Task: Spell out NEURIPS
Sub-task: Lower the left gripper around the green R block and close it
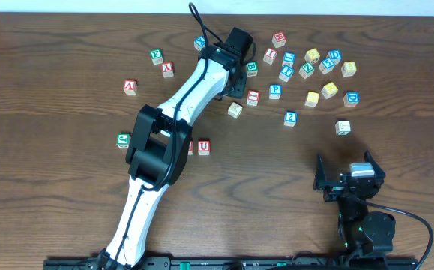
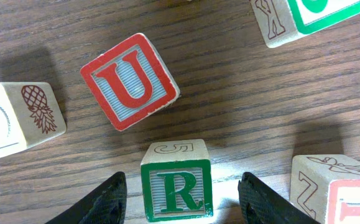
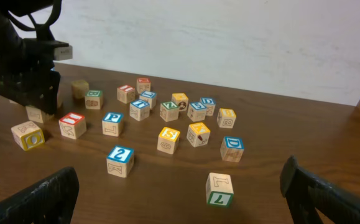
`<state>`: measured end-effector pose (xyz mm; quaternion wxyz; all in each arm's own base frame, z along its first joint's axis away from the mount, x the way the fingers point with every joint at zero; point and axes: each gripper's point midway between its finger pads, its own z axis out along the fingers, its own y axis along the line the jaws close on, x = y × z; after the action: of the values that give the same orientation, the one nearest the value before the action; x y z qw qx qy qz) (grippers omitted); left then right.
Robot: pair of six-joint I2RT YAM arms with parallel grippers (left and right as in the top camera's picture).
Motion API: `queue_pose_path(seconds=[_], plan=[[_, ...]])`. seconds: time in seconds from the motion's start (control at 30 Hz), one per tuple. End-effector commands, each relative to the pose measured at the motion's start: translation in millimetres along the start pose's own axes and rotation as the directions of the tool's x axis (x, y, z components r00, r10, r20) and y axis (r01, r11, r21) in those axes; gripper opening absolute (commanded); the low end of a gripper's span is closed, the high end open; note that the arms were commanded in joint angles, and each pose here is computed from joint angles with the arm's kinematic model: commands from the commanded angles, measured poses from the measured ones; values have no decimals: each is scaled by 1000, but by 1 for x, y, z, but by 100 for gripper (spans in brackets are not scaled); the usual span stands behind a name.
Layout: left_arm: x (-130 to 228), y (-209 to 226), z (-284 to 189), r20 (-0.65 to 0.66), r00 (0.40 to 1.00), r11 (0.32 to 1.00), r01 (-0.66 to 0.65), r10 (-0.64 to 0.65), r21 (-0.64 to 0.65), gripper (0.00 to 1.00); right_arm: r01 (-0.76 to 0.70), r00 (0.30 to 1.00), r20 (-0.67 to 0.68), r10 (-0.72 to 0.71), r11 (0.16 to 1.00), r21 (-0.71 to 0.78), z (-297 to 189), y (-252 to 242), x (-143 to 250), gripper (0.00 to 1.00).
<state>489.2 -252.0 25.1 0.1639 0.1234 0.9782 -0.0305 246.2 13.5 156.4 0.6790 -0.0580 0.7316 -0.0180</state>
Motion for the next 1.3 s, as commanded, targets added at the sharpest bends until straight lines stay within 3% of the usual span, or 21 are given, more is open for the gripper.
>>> queue_pose_path(seconds=[0.0,0.7,0.77,1.0,1.1,1.27], plan=[[-4,2,4,8,1000,1000,-15,15,-12,57,-15,1000,-5,15,1000,9,0,-2,1,99],[-1,2,11,-2,1000,1000,-16,16,-14,56,-16,1000,-5,16,1000,9,0,-2,1,99],[0,2,11,-5,1000,1000,-16,16,-15,47,-16,1000,-4,16,1000,9,0,-2,1,99],[2,2,11,-13,1000,1000,-17,17,-17,47,-16,1000,-5,16,1000,9,0,-2,1,99],[2,2,11,-13,1000,1000,-17,17,-17,41,-16,1000,-5,16,1000,9,0,-2,1,99],[2,2,11,-13,1000,1000,-17,17,-17,39,-15,1000,-5,15,1000,9,0,-2,1,99]])
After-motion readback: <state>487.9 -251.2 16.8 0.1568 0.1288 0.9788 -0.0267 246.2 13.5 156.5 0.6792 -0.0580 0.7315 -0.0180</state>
